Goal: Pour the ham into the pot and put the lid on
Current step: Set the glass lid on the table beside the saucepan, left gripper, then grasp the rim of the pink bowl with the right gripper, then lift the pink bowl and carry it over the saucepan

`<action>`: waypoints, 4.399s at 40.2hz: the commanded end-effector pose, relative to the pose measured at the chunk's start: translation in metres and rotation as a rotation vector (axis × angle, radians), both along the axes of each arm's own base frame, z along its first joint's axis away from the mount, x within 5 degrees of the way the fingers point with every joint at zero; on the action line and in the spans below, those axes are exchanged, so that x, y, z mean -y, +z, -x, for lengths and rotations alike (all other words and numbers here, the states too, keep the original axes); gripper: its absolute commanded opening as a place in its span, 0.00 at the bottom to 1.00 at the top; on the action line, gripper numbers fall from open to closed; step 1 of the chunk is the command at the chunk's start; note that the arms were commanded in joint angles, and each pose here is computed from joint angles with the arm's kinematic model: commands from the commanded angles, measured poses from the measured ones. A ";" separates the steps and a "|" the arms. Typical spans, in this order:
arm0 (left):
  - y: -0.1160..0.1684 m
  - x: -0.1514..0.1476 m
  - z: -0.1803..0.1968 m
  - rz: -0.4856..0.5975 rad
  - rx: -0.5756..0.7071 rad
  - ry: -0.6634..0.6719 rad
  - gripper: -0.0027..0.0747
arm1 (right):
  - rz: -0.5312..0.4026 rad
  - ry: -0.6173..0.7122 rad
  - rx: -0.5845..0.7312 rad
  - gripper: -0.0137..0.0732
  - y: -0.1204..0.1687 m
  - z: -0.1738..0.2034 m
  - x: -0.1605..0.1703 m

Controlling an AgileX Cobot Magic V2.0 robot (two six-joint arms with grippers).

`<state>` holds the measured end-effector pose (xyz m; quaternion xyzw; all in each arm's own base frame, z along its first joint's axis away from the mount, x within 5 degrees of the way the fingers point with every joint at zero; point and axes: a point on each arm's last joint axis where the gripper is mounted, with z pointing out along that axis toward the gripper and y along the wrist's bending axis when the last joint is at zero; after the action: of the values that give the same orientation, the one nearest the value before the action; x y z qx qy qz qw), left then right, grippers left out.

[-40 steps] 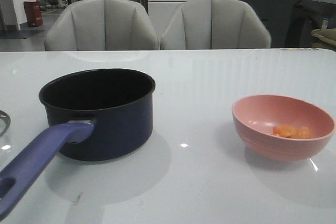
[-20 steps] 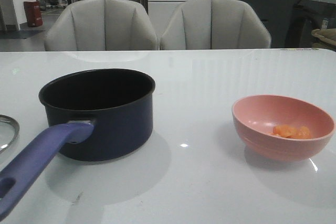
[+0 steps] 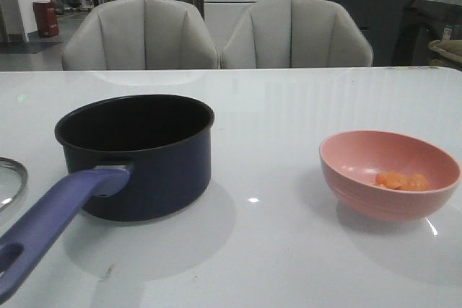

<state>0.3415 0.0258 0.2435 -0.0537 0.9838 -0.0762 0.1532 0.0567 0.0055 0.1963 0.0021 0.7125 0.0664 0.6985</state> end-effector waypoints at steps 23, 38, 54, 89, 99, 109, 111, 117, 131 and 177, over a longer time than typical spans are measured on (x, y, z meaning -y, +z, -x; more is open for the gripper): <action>0.097 0.048 0.147 0.008 0.863 -0.028 0.56 | 0.005 -0.015 0.095 0.33 0.006 0.001 0.001; 0.090 0.050 0.248 0.039 1.252 -0.129 0.56 | 0.005 -0.015 0.095 0.33 0.006 0.001 0.001; 0.058 0.040 0.305 0.018 1.282 -0.186 0.56 | -0.035 -0.033 0.317 0.33 0.031 0.006 0.003; 0.052 0.039 0.307 0.006 1.297 -0.185 0.30 | -0.034 0.009 -0.460 0.39 0.076 -0.095 -0.010; 0.052 0.039 0.307 0.006 1.297 -0.185 0.30 | -0.022 0.023 -0.641 0.76 0.091 -0.153 -0.016; 0.052 0.039 0.307 0.006 1.296 -0.185 0.30 | -0.001 0.046 -0.971 0.75 0.070 -0.218 -0.023; 0.052 0.039 0.307 0.006 1.296 -0.185 0.30 | 0.001 0.047 -1.011 0.75 0.066 -0.226 -0.024; 0.052 0.039 0.307 0.006 1.296 -0.185 0.30 | 0.020 0.058 -1.091 0.70 0.050 -0.253 -0.025; 0.052 0.039 0.307 0.006 1.296 -0.185 0.29 | 0.024 0.061 -1.243 0.63 0.008 -0.285 -0.027; 0.052 0.039 0.307 0.006 1.296 -0.185 0.29 | 0.217 0.511 -0.151 0.32 0.148 -0.256 -0.204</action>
<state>0.0350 -0.0139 0.2804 0.0972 0.7246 -0.0994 0.6750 0.3113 0.2042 0.3082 -0.2622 0.8115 0.1595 0.4972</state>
